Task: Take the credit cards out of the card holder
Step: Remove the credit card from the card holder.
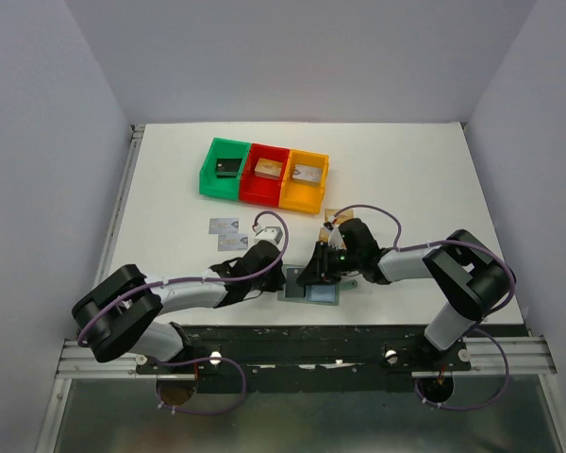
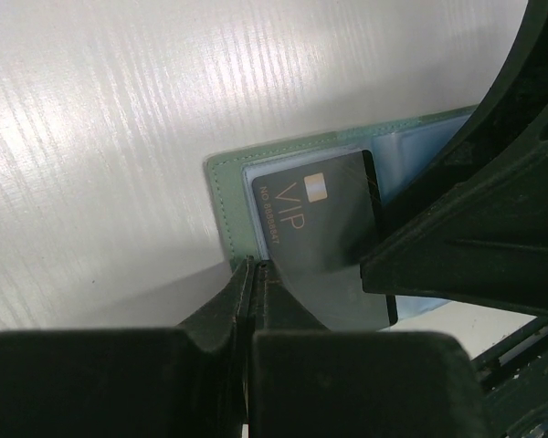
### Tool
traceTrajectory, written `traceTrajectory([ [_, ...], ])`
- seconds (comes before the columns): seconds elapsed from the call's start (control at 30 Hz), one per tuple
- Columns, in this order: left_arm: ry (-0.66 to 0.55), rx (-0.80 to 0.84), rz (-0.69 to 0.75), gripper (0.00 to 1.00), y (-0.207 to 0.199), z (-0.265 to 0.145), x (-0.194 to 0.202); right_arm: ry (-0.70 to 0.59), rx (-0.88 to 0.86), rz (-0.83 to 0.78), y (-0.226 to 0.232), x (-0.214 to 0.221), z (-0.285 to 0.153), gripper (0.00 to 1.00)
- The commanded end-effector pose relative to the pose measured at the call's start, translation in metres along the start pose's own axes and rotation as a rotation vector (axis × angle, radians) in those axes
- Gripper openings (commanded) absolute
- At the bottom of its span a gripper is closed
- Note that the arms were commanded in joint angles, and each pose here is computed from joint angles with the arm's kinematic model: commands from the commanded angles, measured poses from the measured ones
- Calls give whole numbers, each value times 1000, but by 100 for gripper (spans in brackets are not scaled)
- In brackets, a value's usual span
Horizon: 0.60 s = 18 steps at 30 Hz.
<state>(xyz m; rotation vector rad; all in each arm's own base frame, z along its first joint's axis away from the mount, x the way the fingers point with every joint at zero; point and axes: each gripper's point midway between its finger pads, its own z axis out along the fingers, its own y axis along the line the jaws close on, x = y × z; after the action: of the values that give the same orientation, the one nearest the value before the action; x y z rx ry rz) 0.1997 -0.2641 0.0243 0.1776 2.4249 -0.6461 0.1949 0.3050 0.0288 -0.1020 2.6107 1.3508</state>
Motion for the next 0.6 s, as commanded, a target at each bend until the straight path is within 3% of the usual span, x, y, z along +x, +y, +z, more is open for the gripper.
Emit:
traceTrajectory([
  [0.0,97,-48,1,3,20,-4,31,10,-111,0,15,6,3,41],
  [0.37,45,-42,1,29,19,-16,19,2,-165,18,19,7,5,41],
  [0.57,17,-42,2,32,17,-20,11,1,-164,16,19,8,5,41],
])
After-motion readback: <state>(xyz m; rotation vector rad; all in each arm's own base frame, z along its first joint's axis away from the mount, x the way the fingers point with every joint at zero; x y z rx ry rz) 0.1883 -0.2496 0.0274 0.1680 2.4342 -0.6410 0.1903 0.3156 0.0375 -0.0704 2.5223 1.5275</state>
